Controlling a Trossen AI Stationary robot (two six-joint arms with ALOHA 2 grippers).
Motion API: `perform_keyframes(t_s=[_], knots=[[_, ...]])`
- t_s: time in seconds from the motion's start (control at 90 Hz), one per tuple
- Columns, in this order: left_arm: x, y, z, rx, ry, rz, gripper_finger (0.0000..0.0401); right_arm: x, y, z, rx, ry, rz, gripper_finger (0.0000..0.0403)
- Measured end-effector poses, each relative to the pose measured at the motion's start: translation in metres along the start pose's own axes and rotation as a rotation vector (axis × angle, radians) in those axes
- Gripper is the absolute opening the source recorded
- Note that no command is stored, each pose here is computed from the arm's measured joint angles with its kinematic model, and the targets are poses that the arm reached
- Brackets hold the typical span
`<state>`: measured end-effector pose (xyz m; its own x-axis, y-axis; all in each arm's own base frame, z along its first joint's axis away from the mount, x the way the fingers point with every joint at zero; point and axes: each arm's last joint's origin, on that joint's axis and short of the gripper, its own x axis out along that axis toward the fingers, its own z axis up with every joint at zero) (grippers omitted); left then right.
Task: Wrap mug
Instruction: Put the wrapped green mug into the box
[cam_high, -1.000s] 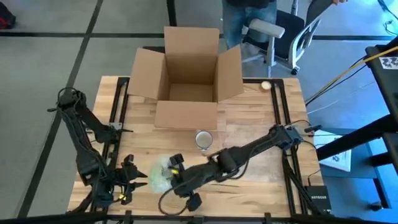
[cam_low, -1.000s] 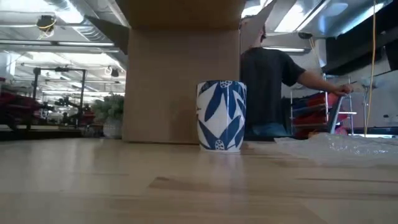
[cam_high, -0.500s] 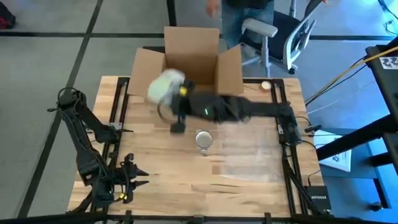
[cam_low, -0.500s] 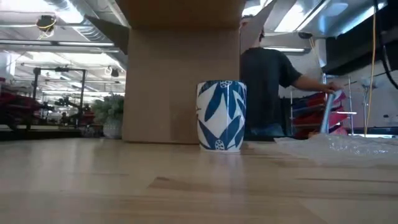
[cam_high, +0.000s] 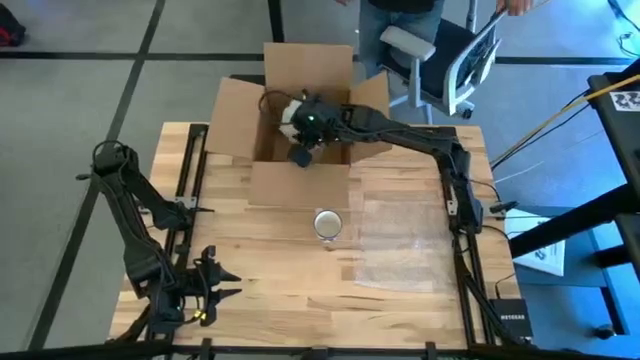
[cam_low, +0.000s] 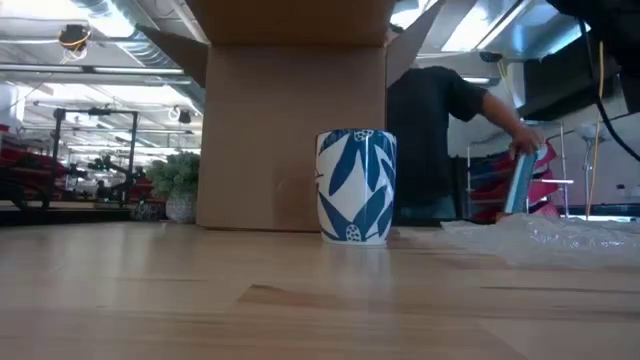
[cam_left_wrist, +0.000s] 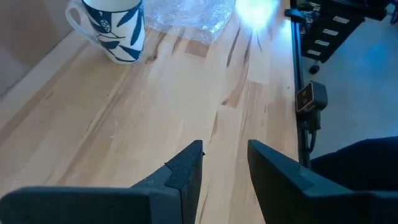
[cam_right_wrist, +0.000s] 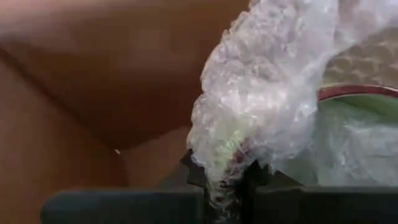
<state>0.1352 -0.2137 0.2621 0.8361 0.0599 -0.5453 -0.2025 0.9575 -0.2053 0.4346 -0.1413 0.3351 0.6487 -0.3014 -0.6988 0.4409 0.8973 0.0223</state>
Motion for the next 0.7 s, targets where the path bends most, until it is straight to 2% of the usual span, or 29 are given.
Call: perform_keyframes(t_s=[0.178, 0.311, 0.489, 0.7], knots=[[0.003, 0.001, 0.002, 0.01, -0.001, 0.012, 0.0111, 0.015, -0.007, -0.012, 0.079, 0.027, 0.098, 0.0007], [0.004, 0.001, 0.002, 0.017, 0.002, 0.012, 0.0111, 0.017, -0.008, -0.011, 0.081, 0.021, 0.122, 0.0009], [0.003, 0.001, 0.002, 0.024, 0.005, 0.009, 0.0111, 0.02, -0.006, -0.011, 0.11, 0.022, 0.197, 0.0053], [0.003, 0.001, 0.002, 0.027, 0.006, 0.009, 0.0111, 0.021, -0.005, -0.012, 0.139, 0.027, 0.185, 0.0101]])
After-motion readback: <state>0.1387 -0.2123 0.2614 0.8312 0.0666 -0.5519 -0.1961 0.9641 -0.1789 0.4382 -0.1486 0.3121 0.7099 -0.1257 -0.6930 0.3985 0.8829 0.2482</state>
